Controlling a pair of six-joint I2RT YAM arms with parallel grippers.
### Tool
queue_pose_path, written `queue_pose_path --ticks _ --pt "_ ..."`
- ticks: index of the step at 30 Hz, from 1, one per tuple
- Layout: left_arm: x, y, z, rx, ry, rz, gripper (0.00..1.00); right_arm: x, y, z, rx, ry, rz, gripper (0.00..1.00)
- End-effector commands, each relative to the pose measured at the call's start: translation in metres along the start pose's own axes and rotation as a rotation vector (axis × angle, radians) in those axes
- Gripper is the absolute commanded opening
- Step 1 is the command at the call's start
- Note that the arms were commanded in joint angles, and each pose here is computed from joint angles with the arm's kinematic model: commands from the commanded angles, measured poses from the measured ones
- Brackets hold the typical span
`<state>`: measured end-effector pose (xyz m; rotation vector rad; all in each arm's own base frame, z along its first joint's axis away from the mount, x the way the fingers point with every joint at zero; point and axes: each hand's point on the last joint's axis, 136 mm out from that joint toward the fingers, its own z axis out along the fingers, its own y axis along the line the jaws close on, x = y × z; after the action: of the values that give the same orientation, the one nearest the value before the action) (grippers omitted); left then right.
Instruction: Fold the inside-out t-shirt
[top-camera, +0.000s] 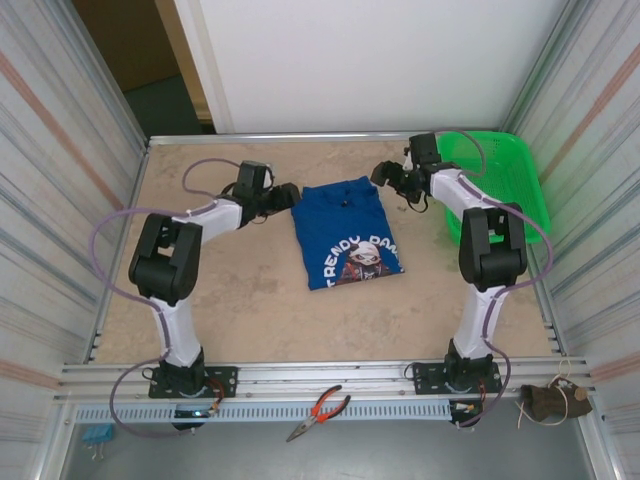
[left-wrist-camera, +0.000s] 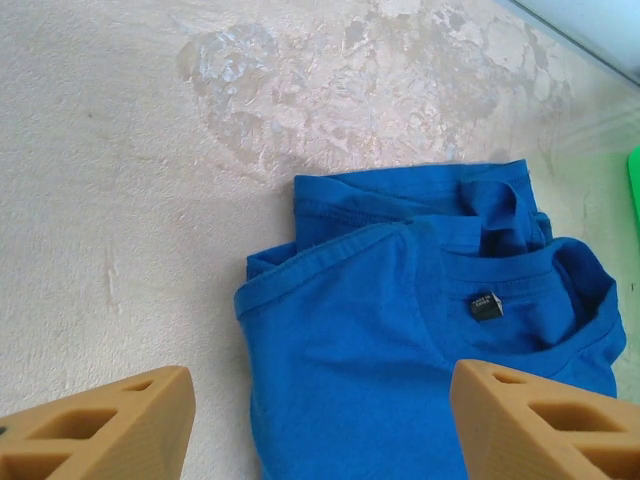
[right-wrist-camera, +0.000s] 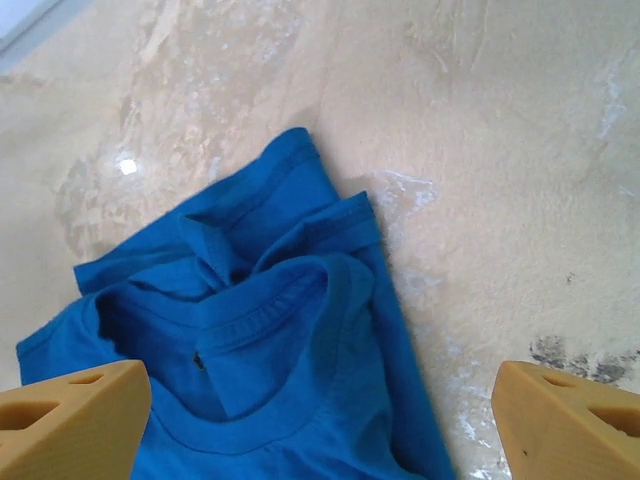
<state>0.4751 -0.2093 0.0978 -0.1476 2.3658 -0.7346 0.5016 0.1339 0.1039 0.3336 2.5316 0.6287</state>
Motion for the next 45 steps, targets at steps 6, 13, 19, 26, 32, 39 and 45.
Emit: queue_pose_path --ticks 6,13,19,26,32,39,45 --pt "0.01 0.002 0.027 0.0 0.079 0.059 0.7 0.009 0.014 0.037 -0.015 0.104 -0.088 0.88" --pt "0.013 -0.005 0.047 0.005 0.099 0.064 0.7 0.025 0.005 0.064 0.018 0.144 -0.08 0.89" --pt "0.031 -0.003 0.069 0.005 0.146 0.056 0.71 0.043 0.013 0.083 -0.002 0.194 -0.099 0.87" --pt "0.036 -0.009 0.077 0.045 0.148 0.029 0.69 0.049 0.038 0.089 -0.104 0.198 -0.102 0.7" --pt "0.036 -0.012 0.081 0.06 0.139 0.005 0.43 0.046 0.036 0.096 -0.119 0.191 -0.051 0.49" --pt "0.03 -0.015 0.08 0.095 0.103 -0.046 0.0 0.038 0.037 0.088 -0.212 0.188 0.045 0.0" --pt "-0.011 -0.047 0.029 0.194 -0.022 -0.023 0.0 0.016 0.059 0.017 -0.319 0.086 0.072 0.0"
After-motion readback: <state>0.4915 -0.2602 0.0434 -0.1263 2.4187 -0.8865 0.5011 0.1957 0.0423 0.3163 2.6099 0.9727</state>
